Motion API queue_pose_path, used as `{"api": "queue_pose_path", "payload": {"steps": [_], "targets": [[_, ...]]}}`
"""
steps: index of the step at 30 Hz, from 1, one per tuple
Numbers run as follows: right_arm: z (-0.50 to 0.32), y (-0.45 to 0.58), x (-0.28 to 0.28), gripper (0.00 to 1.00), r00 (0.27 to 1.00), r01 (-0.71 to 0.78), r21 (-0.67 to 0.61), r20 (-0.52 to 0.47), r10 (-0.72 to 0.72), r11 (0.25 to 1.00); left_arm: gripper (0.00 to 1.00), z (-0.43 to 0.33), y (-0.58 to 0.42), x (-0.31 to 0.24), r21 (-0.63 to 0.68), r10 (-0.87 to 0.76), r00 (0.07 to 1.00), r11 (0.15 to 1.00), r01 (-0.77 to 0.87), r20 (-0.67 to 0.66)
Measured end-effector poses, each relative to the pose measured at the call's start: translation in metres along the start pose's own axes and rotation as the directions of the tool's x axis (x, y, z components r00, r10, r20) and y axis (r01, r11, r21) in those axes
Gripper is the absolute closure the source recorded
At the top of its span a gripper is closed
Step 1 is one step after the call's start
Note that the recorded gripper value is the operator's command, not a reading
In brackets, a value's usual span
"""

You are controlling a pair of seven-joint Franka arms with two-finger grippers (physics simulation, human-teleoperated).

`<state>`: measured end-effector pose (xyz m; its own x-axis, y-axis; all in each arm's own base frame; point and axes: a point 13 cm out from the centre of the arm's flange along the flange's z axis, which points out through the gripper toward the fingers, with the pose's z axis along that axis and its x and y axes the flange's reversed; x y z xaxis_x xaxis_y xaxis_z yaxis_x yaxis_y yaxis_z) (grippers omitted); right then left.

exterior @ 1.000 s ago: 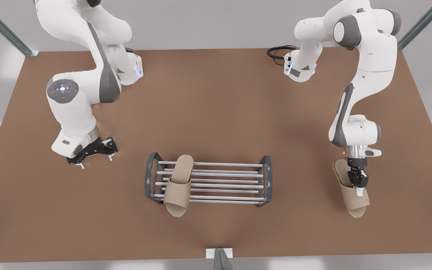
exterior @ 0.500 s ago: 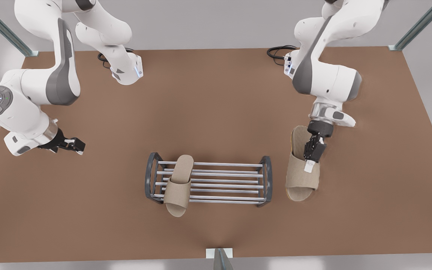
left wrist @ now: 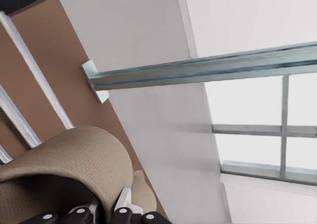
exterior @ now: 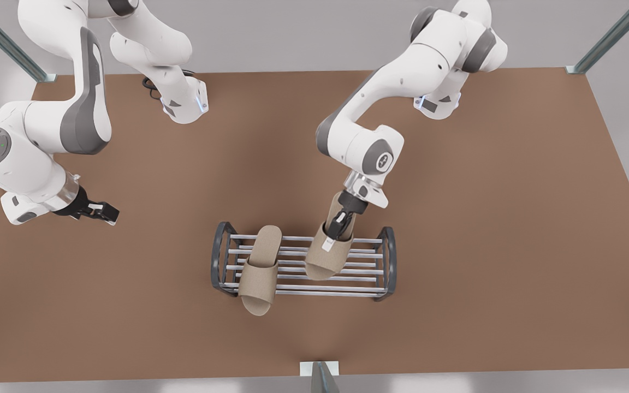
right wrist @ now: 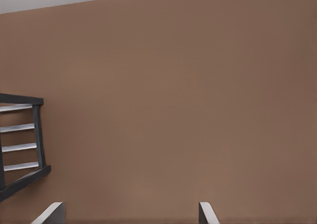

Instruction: Place the right shoe on the shoe rack with the right arm, and place the left shoe on the shoe rack with the left arm

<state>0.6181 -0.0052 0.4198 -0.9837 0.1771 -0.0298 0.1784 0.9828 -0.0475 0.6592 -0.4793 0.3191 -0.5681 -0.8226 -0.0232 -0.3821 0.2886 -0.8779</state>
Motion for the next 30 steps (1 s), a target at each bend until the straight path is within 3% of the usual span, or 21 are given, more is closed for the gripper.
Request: {"api": "queue_pose_path", "payload": {"steps": [1, 2, 3, 17, 23, 25, 28, 30], "targets": [[0.000, 0.000, 0.000, 0.00, 1.000, -0.003, 0.000, -0.001, 0.003, 1.000, 0.34, 0.002, 0.001, 0.000, 0.006, -0.004, 1.000, 1.000, 0.004, -0.002], [0.000, -0.001, 0.000, 0.00, 1.000, -0.006, 0.000, -0.002, 0.006, 1.000, 0.19, 0.004, 0.000, 0.001, 0.014, -0.008, 1.000, 1.000, 0.008, -0.004], [0.000, -0.001, 0.000, 0.00, 1.000, -0.009, 0.000, -0.002, 0.009, 1.000, 0.15, 0.005, -0.001, 0.001, 0.023, -0.012, 1.000, 1.000, 0.012, -0.007], [0.001, -0.005, 0.000, 0.00, 0.999, -0.037, 0.000, -0.006, 0.037, 0.999, 0.01, 0.008, -0.008, -0.005, 0.063, -0.057, 0.998, 0.996, 0.058, -0.016], [0.001, -0.005, 0.000, 0.00, 0.999, -0.043, -0.001, -0.007, 0.043, 0.999, 0.00, -0.046, -0.049, -0.039, 0.095, -0.082, 0.996, 0.992, 0.080, 0.017], [0.001, -0.005, 0.000, 0.00, 0.999, -0.044, -0.001, -0.007, 0.044, 0.999, 0.00, -0.107, -0.077, -0.057, 0.103, -0.001, 1.000, 0.995, -0.002, 0.031], [0.001, -0.005, 0.000, 0.00, 0.999, -0.046, -0.002, -0.007, 0.046, 0.999, 0.00, -0.124, -0.082, -0.113, 0.150, 0.088, 0.995, 0.984, -0.095, 0.054], [0.002, -0.006, 0.000, 0.00, 0.999, -0.048, -0.003, -0.007, 0.048, 0.999, 0.00, -0.192, -0.149, -0.132, 0.221, 0.284, 0.945, 0.923, -0.315, 0.162]]}}
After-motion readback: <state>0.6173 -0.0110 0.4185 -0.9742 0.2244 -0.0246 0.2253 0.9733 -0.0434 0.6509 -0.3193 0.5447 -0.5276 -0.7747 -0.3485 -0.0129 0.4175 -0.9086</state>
